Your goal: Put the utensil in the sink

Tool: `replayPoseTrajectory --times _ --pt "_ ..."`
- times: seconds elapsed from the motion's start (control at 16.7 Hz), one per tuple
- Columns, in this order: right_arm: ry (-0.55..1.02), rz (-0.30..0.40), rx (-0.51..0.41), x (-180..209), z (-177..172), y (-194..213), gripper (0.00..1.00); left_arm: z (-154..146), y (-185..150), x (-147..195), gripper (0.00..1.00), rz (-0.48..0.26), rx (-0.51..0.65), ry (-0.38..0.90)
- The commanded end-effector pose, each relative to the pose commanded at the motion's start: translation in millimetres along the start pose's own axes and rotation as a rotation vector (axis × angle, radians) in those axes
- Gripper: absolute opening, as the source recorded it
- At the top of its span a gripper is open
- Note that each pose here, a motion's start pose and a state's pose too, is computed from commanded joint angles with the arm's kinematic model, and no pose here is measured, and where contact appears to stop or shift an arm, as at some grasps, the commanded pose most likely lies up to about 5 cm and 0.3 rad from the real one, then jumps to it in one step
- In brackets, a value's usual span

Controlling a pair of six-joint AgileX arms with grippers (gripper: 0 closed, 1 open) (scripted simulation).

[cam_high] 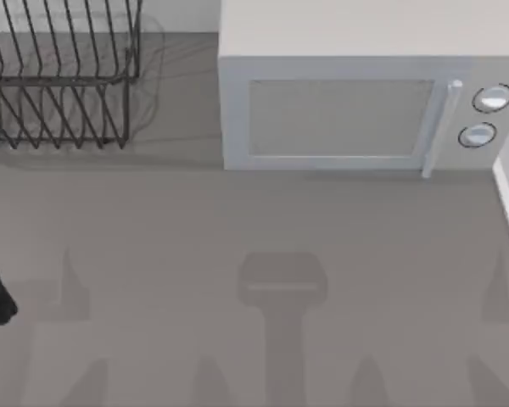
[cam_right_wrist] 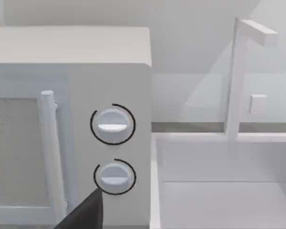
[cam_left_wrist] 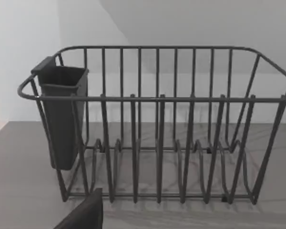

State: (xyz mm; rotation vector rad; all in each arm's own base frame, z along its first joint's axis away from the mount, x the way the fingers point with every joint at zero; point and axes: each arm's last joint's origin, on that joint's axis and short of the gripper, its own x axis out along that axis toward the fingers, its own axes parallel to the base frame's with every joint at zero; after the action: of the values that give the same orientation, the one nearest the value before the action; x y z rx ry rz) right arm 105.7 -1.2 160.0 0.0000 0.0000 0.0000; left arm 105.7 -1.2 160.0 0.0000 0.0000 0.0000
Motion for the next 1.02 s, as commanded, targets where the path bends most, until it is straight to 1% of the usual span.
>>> replayPoseTrajectory --times 0.18,0.3,0.48,0.6,0.66,0.72,0.84,1.02 --pt "0.012 -0.006 -0.012 0.1 1.5 -0.6 1.0 0.0 0.0 0.0 1.0 0.0 0.0 0.0" --pt "0.067 -0.03 -0.064 0.9 8.0 -3.2 1.0 0.0 0.0 0.0 1.0 0.0 0.0 0.0" --pt "0.237 -0.067 -0.199 6.4 23.2 -10.0 1.0 0.0 0.0 0.0 1.0 0.0 0.0 0.0" --pt "0.409 -0.073 -0.305 15.3 33.1 -16.8 1.0 0.0 0.0 0.0 1.0 0.0 0.0 0.0" --pt "0.508 -0.065 -0.356 21.4 37.1 -21.1 1.0 0.0 0.0 0.0 1.0 0.0 0.0 0.0" --pt "0.611 -0.049 -0.405 28.3 40.3 -26.1 1.0 0.0 0.0 0.0 1.0 0.0 0.0 0.0" --pt "0.82 0.009 -0.486 43.8 44.4 -37.9 1.0 0.0 0.0 0.0 1.0 0.0 0.0 0.0" --pt "1.096 0.146 -0.562 67.0 45.9 -59.3 1.0 0.0 0.0 0.0 1.0 0.0 0.0 0.0"
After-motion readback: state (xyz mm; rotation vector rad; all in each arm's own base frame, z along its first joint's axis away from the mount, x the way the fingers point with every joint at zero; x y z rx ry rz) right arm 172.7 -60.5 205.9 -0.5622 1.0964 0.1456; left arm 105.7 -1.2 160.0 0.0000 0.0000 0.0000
